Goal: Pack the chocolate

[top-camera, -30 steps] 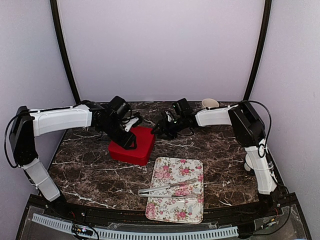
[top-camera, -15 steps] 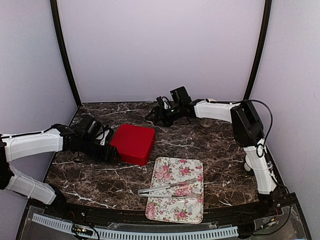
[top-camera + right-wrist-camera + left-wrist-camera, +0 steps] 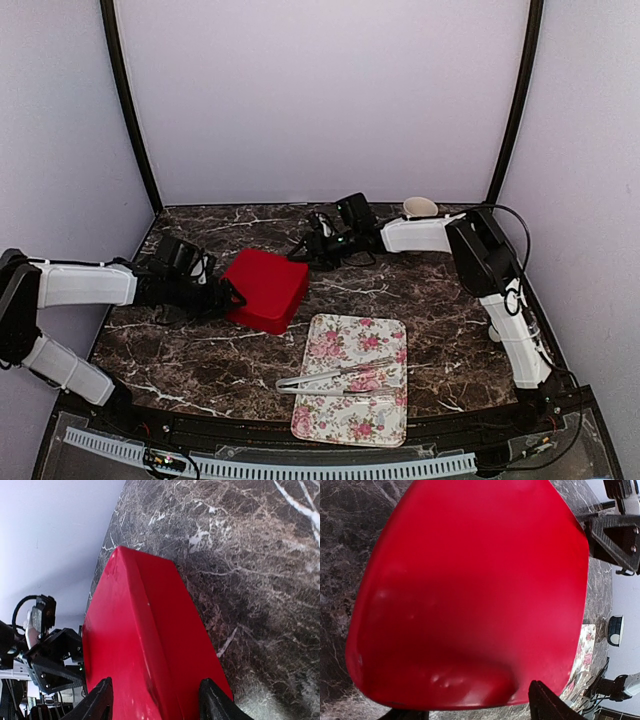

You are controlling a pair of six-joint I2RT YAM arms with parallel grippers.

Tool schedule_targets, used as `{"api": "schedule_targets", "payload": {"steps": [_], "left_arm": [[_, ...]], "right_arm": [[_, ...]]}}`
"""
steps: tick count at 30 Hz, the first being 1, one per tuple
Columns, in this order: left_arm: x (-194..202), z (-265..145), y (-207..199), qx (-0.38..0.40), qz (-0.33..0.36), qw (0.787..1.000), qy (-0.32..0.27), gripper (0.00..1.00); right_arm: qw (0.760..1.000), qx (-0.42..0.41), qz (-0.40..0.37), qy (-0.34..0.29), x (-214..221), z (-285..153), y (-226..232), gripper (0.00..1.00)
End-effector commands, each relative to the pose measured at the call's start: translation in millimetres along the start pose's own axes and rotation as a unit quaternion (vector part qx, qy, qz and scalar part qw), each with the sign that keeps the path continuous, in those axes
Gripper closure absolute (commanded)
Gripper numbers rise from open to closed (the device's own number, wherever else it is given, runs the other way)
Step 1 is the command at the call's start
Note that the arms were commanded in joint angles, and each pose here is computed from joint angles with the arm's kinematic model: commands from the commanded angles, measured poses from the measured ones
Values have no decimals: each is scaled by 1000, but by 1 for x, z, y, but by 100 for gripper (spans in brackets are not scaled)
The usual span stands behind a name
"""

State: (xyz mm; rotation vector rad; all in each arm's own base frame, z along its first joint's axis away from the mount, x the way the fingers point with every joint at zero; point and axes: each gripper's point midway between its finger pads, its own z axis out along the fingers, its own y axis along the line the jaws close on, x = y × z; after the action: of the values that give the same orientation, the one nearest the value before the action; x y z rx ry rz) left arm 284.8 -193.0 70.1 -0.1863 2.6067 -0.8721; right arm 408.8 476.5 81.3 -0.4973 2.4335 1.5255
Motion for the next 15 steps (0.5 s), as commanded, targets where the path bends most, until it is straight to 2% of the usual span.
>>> {"api": "schedule_targets", "payload": {"steps": [1, 9, 15], "left_arm": [[-36, -5, -12, 28, 3, 999, -37, 30], [-58, 6, -12, 22, 38, 999, -12, 31], [-52, 20, -11, 25, 72, 996, 39, 33]], "right_arm": [[999, -34, -4, 37, 34, 5, 33, 42], [995, -58, -4, 76, 79, 16, 58, 44], [991, -72, -16, 107, 113, 28, 88, 45]]}}
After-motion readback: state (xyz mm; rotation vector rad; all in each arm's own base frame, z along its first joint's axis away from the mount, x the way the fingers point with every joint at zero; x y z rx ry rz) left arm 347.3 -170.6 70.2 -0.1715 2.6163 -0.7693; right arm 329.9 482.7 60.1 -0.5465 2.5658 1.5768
